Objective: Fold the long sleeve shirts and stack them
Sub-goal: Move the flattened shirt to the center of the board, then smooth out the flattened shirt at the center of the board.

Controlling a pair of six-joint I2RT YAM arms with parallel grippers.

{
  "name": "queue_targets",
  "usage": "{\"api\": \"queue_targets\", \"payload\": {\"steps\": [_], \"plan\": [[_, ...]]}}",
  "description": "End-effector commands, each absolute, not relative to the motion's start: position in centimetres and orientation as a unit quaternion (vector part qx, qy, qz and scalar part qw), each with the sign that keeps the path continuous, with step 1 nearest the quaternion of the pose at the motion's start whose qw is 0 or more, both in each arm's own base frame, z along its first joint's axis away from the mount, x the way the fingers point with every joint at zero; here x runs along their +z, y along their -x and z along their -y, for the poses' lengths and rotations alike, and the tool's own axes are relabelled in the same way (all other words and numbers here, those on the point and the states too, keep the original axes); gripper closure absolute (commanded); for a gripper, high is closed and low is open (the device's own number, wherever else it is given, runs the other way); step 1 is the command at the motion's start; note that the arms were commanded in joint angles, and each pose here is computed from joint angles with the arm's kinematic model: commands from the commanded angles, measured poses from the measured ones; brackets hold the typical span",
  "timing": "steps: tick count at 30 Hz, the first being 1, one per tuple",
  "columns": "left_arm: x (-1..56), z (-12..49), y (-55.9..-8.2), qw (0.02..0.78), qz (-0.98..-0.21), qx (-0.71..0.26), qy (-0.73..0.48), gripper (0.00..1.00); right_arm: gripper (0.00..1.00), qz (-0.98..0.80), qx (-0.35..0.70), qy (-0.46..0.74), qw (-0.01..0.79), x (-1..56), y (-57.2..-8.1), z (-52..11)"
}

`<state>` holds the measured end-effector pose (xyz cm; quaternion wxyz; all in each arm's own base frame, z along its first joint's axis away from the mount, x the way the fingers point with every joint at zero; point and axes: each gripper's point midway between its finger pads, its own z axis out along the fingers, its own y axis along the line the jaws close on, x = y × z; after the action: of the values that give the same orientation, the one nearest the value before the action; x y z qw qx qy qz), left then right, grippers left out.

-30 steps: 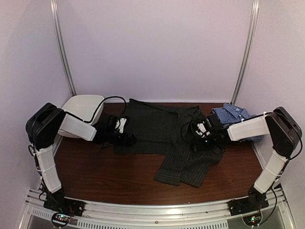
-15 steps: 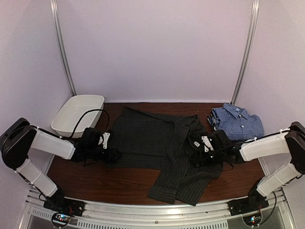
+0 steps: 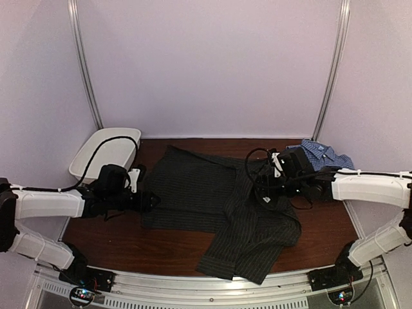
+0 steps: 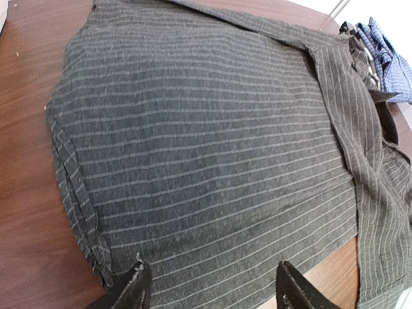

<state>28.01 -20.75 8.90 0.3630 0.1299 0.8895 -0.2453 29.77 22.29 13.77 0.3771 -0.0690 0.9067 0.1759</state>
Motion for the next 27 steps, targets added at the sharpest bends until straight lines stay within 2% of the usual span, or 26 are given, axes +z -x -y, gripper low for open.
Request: {"api": "queue_targets", "payload": {"steps": [1,8,19,22,27], "plan": [[10.9,21.7,-29.6,0.392,-0.875,-0.254,-0.131,0.32,0.23,-0.923,0.06,0.086,0.37,11.8,-32.0,-20.8],[10.4,22.5,-30.3,0.386,-0.875,-0.26,-0.131,0.28,0.24,-0.926,-0.033,0.105,0.36,9.8,-34.4,-20.7],[9.6,22.8,-30.5,0.377,-0.878,-0.263,-0.132,0.25,0.28,-0.926,-0.115,0.139,0.332,6.1,-33.3,-21.9],[9.3,22.9,-30.4,0.373,-0.879,-0.264,-0.133,0.25,0.33,-0.925,-0.14,0.143,0.323,5.0,-33.5,-21.6],[9.3,23.0,-30.5,0.374,-0.879,-0.266,-0.132,0.24,0.52,-0.918,-0.181,0.151,0.32,4.1,-34.2,-21.0]]}}
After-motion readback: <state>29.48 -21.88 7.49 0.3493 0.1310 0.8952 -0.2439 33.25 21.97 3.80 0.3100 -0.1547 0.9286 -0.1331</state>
